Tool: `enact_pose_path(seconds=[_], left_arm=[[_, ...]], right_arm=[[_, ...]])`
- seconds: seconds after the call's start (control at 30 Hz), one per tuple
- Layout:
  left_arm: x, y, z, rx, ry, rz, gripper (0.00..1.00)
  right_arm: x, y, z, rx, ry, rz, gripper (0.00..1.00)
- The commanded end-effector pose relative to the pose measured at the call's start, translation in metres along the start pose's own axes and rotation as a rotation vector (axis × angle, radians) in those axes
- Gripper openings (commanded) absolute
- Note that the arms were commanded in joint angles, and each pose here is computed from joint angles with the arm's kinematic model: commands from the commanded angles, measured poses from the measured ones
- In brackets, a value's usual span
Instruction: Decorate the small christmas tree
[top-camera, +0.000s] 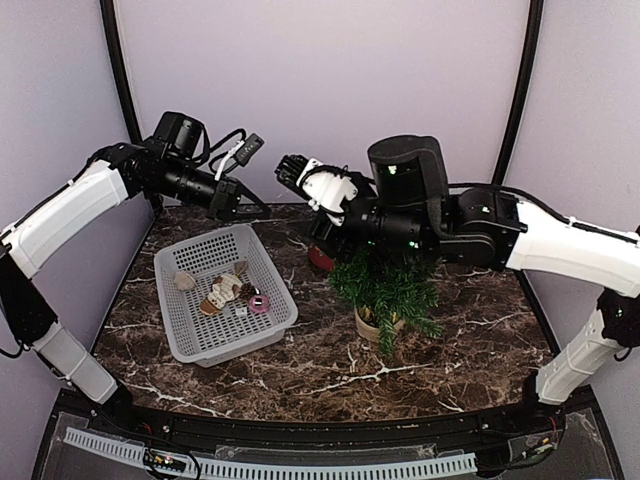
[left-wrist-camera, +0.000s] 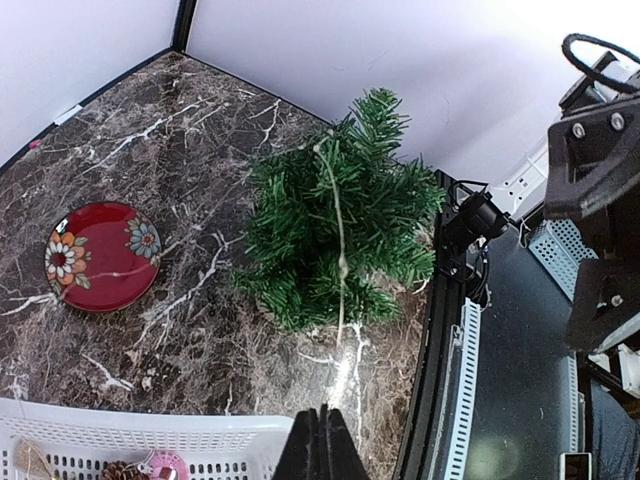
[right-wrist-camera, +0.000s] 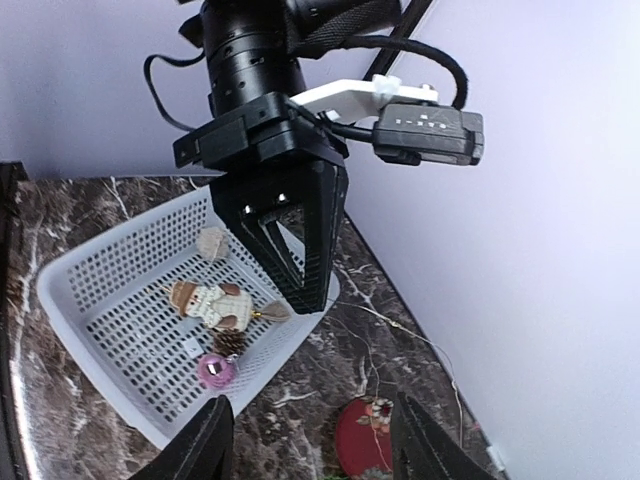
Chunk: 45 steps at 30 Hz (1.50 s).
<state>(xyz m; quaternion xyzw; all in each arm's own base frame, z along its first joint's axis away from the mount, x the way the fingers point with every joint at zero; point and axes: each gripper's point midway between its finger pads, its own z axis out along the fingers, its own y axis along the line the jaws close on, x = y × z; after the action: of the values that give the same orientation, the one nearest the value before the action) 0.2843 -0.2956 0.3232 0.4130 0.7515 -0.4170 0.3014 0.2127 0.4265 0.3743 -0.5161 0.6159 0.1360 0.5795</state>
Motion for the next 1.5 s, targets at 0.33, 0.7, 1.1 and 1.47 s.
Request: enact_pose_path(seconds=[0.33, 0.7, 1.1, 1.47], left_arm=[[0.015, -0.05, -0.015, 0.115, 0.052, -0.065, 0.0], [0.011, -0.059, -0.007, 0.164, 0.056, -0.106, 0.0], [0.01, -0.062, -0.003, 0.189, 0.062, -0.126, 0.0], [-0.022, -0.061, -0.024, 0.08, -0.086, -0.067, 0.68]], right_arm=[[-0.016, -0.018, 0.024, 0.245, -0.016, -0.361, 0.46], [-0.007, -0.004, 0.046, 0.325, 0.054, -0.586, 0.37], [-0.003, -0.006, 0.05, 0.4, 0.074, -0.672, 0.0], [-0.023, -0.023, 0.015, 0.36, -0.078, -0.428, 0.0]])
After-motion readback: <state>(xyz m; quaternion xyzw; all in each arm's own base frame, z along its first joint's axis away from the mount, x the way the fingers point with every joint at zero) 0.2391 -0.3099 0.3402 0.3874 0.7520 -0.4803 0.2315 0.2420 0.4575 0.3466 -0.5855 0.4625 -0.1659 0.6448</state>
